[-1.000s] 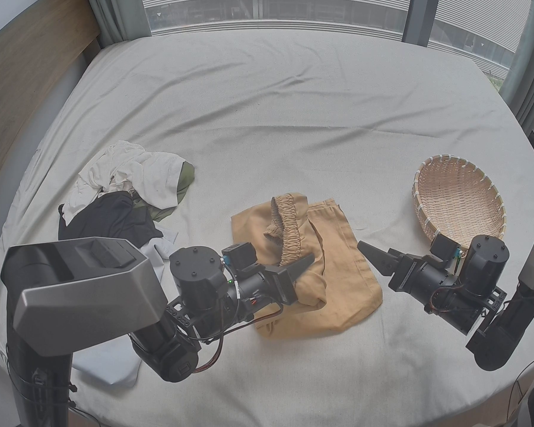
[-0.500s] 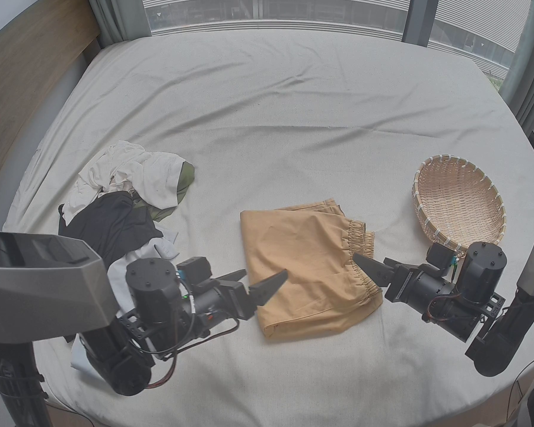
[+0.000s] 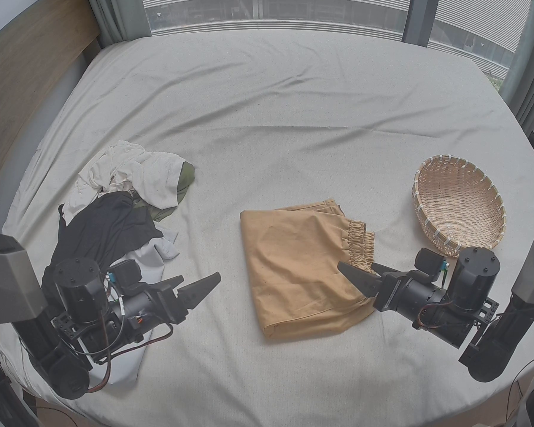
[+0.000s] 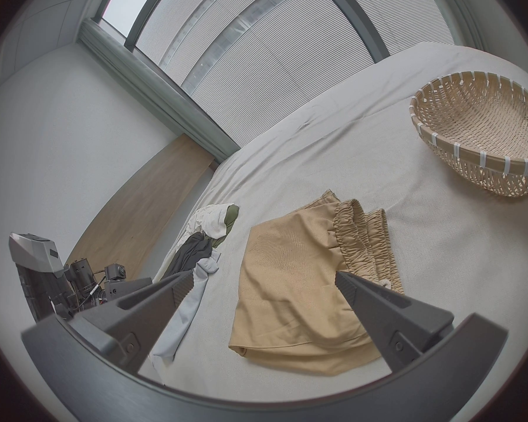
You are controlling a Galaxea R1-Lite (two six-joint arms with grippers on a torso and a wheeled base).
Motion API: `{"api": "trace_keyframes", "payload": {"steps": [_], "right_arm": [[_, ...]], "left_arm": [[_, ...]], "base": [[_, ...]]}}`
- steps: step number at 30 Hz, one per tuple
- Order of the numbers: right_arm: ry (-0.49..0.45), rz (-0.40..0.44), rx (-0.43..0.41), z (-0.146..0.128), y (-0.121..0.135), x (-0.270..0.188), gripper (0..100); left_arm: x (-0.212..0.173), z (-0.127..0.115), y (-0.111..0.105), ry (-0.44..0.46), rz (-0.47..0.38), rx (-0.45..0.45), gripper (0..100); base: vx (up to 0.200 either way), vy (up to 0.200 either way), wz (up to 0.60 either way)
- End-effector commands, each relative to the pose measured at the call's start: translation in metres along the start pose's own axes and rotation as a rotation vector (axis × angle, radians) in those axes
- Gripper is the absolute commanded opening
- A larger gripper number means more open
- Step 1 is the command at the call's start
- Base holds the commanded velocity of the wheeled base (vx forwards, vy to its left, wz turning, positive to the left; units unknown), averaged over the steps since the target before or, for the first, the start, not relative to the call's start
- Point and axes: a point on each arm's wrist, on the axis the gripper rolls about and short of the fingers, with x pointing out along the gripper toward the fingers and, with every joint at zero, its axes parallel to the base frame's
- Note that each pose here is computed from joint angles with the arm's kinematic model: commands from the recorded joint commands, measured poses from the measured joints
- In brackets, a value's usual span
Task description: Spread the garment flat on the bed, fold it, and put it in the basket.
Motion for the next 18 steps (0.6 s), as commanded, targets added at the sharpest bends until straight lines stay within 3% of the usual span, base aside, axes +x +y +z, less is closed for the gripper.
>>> {"api": "trace_keyframes", "payload": {"steps": [1, 2, 5, 18], "right_arm": [[0.040, -0.100, 0.011, -0.012, -0.022, 0.005, 100], [0.064, -0.163, 0.012, -0.020, -0.034, 0.004, 100], [0.097, -0.204, 0.014, -0.026, -0.044, 0.000, 100], [0.184, -0.300, 0.021, -0.055, -0.059, 0.006, 100]], "left_arm": [[-0.019, 0.006, 0.003, -0.016, 0.008, -0.007, 100], [-0.023, 0.007, 0.002, -0.015, 0.001, -0.006, 100], [-0.025, 0.004, 0.003, 0.000, 0.008, -0.006, 100], [-0.029, -0.007, 0.007, 0.050, 0.036, -0.006, 100]], "base": [[0.000, 0.000, 0.00], [0.000, 0.000, 0.00], [0.000, 0.000, 0.00], [0.000, 0.000, 0.00]]}}
